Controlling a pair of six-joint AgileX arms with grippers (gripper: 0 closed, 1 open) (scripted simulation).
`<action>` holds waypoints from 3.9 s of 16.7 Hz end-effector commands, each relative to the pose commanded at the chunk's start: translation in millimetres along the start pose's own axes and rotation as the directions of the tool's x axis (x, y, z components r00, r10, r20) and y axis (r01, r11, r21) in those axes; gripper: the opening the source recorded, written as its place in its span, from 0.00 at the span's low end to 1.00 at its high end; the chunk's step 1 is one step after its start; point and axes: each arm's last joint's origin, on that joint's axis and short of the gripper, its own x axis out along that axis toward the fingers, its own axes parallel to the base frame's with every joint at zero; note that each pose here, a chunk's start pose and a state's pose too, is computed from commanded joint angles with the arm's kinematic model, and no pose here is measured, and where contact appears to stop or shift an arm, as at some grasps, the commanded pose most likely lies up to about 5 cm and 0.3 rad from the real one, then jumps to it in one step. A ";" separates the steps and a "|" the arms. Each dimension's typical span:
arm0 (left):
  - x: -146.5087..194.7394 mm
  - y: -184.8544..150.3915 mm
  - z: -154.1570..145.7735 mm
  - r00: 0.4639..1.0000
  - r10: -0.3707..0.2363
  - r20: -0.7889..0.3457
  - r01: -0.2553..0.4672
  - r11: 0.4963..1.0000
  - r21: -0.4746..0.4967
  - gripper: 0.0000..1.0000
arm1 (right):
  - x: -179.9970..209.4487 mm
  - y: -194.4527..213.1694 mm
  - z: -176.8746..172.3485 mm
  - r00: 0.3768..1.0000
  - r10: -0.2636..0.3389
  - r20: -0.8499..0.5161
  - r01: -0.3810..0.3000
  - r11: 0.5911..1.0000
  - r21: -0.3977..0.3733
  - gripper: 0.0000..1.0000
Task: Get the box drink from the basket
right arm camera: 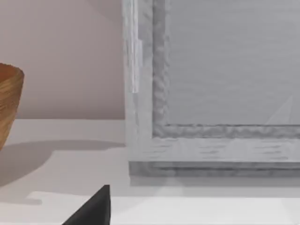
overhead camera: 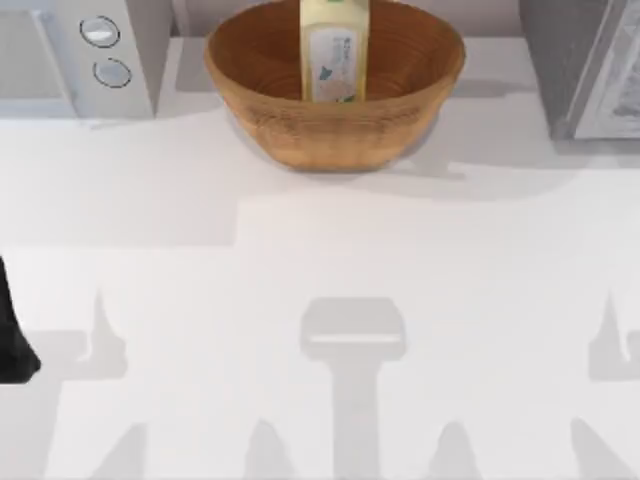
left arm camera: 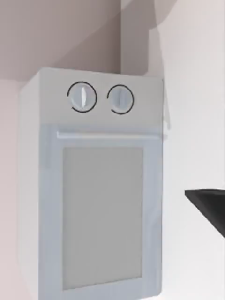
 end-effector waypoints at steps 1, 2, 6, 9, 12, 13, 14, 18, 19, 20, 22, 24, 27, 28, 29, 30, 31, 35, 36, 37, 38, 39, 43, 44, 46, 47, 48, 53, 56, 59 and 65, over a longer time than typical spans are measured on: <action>0.0 0.0 0.0 1.000 0.000 0.000 0.000 1.000 0.000 1.00 | 0.0 0.0 0.0 1.000 0.000 0.000 0.000 1.000 0.000 1.00; 0.0 0.0 0.0 1.000 0.000 0.000 0.000 1.000 0.000 1.00 | 0.0 0.0 0.0 1.000 0.000 0.000 0.000 1.000 0.000 1.00; 4.2 -2.1 8.8 1.000 -0.002 -0.029 0.002 1.000 -0.005 1.00 | 0.0 0.0 0.0 1.000 0.000 0.000 0.000 1.000 0.000 1.00; 14.5 -6.4 31.1 0.999 -0.006 -0.038 0.006 1.000 -0.007 1.00 | 0.0 0.0 0.0 1.000 0.000 0.000 0.000 1.000 0.000 1.00; 35.9 -15.3 63.3 1.000 -0.010 -0.028 0.010 1.000 -0.008 1.00 | 0.0 0.0 0.0 1.000 0.000 0.000 0.000 1.000 0.000 1.00; 46.2 -19.8 74.6 1.000 -0.012 -0.023 0.011 1.000 -0.009 1.00 | 0.0 0.0 0.0 1.000 0.000 0.000 0.000 1.000 0.000 1.00; 58.2 -25.5 85.5 1.000 -0.013 -0.017 0.013 1.000 -0.011 1.00 | 0.0 0.0 0.0 1.000 0.000 0.000 0.000 1.000 0.000 1.00; 121.5 -62.3 116.3 1.000 -0.016 0.001 0.016 1.000 -0.019 1.00 | 0.0 0.0 0.0 1.000 0.000 0.000 0.000 1.000 0.000 1.00; 139.8 -75.5 118.7 1.000 -0.016 0.003 0.016 1.000 -0.021 1.00 | 0.0 0.0 0.0 1.000 0.000 0.000 0.000 1.000 0.000 1.00; 158.3 -90.2 118.6 1.000 -0.016 0.005 0.016 1.000 -0.022 1.00 | 0.0 0.0 0.0 1.000 0.000 0.000 0.000 1.000 0.000 1.00; 193.5 -123.2 110.8 1.000 -0.016 0.007 0.016 1.000 -0.024 1.00 | 0.0 0.0 0.0 1.000 0.000 0.000 0.000 1.000 0.000 1.00; 223.9 -159.1 93.4 1.000 -0.016 0.008 0.016 1.000 -0.025 1.00 | 0.0 0.0 0.0 1.000 0.000 0.000 0.000 1.000 0.000 1.00; 256.2 -211.3 53.9 1.000 -0.016 0.005 0.016 1.000 -0.021 1.00 | 0.0 0.0 0.0 1.000 0.000 0.000 0.000 1.000 0.000 1.00; 263.1 -226.7 39.2 1.000 -0.015 0.003 0.015 1.000 -0.019 1.00 | 0.0 0.0 0.0 1.000 0.000 0.000 0.000 1.000 0.000 1.00; 268.3 -240.6 24.6 1.000 -0.015 0.001 0.015 1.000 -0.016 1.00 | 0.0 0.0 0.0 1.000 0.000 0.000 0.000 1.000 0.000 1.00; 272.0 -252.8 10.6 1.000 -0.015 -0.002 0.015 1.000 -0.013 1.00 | 0.0 0.0 0.0 1.000 0.000 0.000 0.000 1.000 0.000 1.00; 274.5 -263.3 -2.3 1.000 -0.015 -0.004 0.015 1.000 -0.010 1.00 | 0.0 0.0 0.0 1.000 0.000 0.000 0.000 1.000 0.000 1.00; 277.5 -285.9 -31.8 1.000 -0.015 -0.006 0.015 1.000 -0.005 1.00 | 0.0 0.0 0.0 1.000 0.000 0.000 0.000 1.000 0.000 1.00; 277.5 -286.6 -32.7 1.000 -0.015 -0.006 0.015 1.000 -0.005 1.00 | 0.0 0.0 0.0 1.000 0.000 0.000 0.000 1.000 0.000 1.00; 277.5 -286.6 -32.7 1.000 -0.015 -0.006 0.015 1.000 -0.005 1.00 | 0.0 0.0 0.0 1.000 0.000 0.000 0.000 1.000 0.000 1.00; 277.5 -286.6 -32.7 1.000 -0.015 -0.006 0.015 1.000 -0.005 1.00 | 0.0 0.0 0.0 1.000 0.000 0.000 0.000 1.000 0.000 1.00; 277.5 -286.6 -32.7 1.000 -0.015 -0.006 0.015 1.000 -0.005 1.00 | 0.0 0.0 0.0 1.000 0.000 0.000 0.000 1.000 0.000 1.00; 284.8 -285.7 -29.9 1.000 -0.014 -0.005 0.014 1.000 -0.005 1.00 | 0.0 0.0 0.0 1.000 0.000 0.000 0.000 1.000 0.000 1.00; 290.1 -286.3 -30.7 1.000 -0.015 -0.007 0.015 1.000 -0.004 1.00 | 0.0 0.0 0.0 1.000 0.000 0.000 0.000 1.000 0.000 1.00; 303.0 -287.1 -31.4 1.000 -0.015 -0.007 0.015 1.000 -0.005 1.00 | 0.0 0.0 0.0 1.000 0.000 0.000 0.000 1.000 0.000 1.00; 309.6 -287.4 -31.8 1.000 -0.015 -0.006 0.015 1.000 -0.005 1.00 | 0.0 0.0 0.0 1.000 0.000 0.000 0.000 1.000 0.000 1.00; 315.7 -287.5 -32.2 1.000 -0.015 -0.006 0.015 1.000 -0.005 1.00 | 0.0 0.0 0.0 1.000 0.000 0.000 0.000 1.000 0.000 1.00; 327.5 -287.3 -33.0 1.000 -0.015 -0.006 0.015 1.000 -0.005 1.00 | 0.0 0.0 0.0 1.000 0.000 0.000 0.000 1.000 0.000 1.00; 327.5 -287.3 -33.0 1.000 -0.015 -0.006 0.015 1.000 -0.005 0.92 | 0.0 0.0 0.0 1.000 0.000 0.000 0.000 1.000 0.000 1.00; 327.5 -287.3 -33.0 1.000 -0.015 -0.006 0.015 1.000 -0.005 0.70 | 0.0 0.0 0.0 1.000 0.000 0.000 0.000 1.000 0.000 1.00; 327.5 -287.3 -33.0 1.000 -0.015 -0.006 0.015 1.000 -0.005 0.25 | 0.0 0.0 0.0 1.000 0.000 0.000 0.000 1.000 0.000 1.00</action>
